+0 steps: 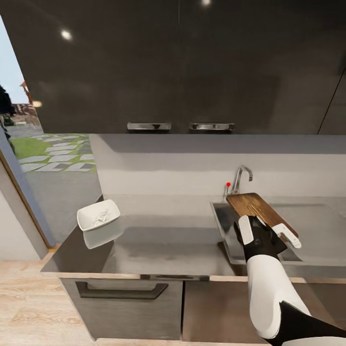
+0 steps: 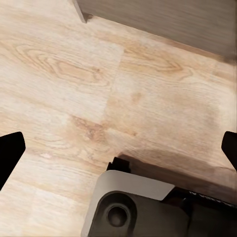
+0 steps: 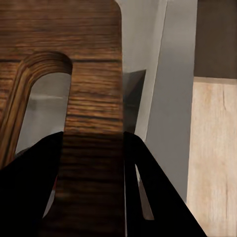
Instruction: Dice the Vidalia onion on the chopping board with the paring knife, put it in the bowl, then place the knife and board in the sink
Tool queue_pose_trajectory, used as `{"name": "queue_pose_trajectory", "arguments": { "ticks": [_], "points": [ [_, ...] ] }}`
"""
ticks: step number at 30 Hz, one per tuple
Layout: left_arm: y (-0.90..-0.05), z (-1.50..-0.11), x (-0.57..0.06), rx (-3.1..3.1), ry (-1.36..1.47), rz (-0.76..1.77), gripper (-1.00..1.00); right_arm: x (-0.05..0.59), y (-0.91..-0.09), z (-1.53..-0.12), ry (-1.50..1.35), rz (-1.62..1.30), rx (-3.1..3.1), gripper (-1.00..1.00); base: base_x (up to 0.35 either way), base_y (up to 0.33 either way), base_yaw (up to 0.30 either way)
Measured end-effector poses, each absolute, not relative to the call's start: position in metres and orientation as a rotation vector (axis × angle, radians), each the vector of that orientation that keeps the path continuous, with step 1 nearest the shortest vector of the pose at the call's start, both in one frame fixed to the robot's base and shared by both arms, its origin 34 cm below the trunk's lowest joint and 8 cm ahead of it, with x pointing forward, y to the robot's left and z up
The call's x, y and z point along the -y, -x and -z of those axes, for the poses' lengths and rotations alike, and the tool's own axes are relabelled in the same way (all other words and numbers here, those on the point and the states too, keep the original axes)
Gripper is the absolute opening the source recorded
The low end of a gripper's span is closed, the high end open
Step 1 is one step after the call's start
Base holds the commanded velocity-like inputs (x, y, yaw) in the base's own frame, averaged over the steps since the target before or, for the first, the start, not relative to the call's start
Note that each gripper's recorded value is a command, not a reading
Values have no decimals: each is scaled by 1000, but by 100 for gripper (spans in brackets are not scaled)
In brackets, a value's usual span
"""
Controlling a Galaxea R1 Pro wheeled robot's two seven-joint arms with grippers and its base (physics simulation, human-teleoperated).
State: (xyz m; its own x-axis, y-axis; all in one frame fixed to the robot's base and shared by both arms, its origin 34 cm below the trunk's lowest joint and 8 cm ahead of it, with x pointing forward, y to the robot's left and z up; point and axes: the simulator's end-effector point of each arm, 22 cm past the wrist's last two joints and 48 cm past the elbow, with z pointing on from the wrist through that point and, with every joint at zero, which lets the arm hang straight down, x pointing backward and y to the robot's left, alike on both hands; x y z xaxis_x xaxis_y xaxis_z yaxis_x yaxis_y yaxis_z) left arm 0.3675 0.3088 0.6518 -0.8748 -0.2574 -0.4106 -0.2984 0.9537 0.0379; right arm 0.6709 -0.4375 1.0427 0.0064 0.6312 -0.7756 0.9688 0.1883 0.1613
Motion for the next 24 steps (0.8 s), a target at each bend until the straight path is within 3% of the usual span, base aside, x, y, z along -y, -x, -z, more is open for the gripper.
{"name": "queue_pose_trajectory", "arguments": {
  "ticks": [24],
  "points": [
    [-371, -644, -306, -2703, 404, -137, 100, 408, -674, -1004, -1508, 569, -1786, -100, 1, -1, 0]
  ]
}}
